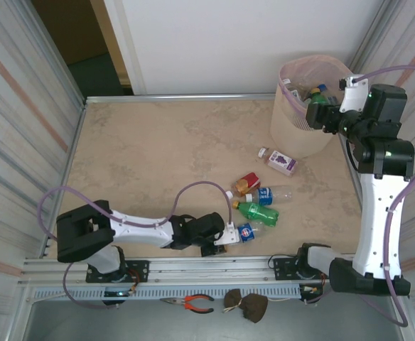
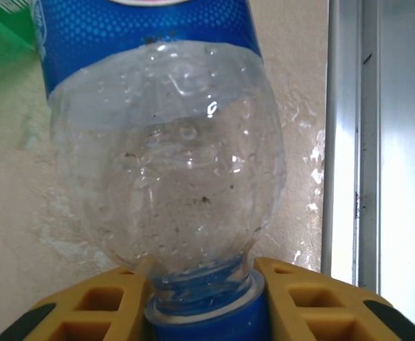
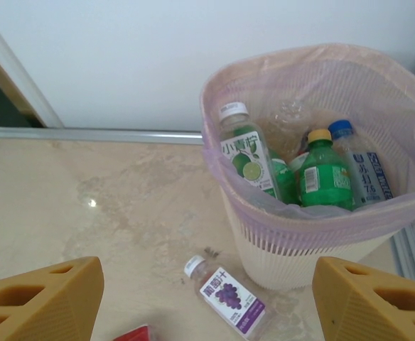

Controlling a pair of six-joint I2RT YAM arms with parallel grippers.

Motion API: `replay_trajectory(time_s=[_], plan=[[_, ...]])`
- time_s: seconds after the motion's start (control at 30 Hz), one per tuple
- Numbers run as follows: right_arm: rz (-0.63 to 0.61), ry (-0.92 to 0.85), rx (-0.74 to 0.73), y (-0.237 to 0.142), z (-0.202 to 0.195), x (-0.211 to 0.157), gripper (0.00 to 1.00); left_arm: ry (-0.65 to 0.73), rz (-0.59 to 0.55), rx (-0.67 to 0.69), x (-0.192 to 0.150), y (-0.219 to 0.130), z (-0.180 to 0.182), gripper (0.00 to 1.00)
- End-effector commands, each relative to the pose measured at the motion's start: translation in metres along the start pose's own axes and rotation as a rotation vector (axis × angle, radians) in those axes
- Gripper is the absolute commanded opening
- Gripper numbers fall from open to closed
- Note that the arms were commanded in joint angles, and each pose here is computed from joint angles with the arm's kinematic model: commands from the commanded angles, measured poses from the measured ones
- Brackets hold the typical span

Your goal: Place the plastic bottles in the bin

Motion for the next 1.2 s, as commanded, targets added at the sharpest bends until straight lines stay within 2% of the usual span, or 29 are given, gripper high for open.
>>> replay_trajectory(time_s=[0.0, 0.27, 0.57, 0.9, 1.17], plan=[[-0.082, -0.022, 0.060, -0.014, 0.010, 0.007, 0.76, 0.016, -0.085, 0.044, 0.017, -0.020, 0.008, 0.27], [-0.248, -0.023, 0.227, -0.037, 0.031, 0.016, 0.74, -0.042, -0.363, 0.089, 0.061, -0.083, 0.036, 0.26], [-0.423, -0.066, 0.554, -0.073, 0.065, 0.018, 0.75, -0.050, -0.686, 0.124, 0.102, -0.168, 0.070, 0.25], [-0.547, -0.114, 0.841, -0.110, 0.095, 0.020, 0.80, 0.076, -1.016, 0.080, 0.153, -0.241, 0.078, 0.22], [-0.596, -0.163, 1.070, -0.136, 0.122, 0.018, 0.85, 0.203, -1.202, 0.002, 0.187, -0.294, 0.069, 0.19]])
Point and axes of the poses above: each hand's point on the last joint's axis, 136 mm out from that joint toward the fingers, its own y axis out along the fingers, its own z axis along the line the jaws close on, x = y × z, the point moved 8 cm from there along -y, back along the fingers, and after that the axes turned 1 degree about -y, right-handed, at the moved point
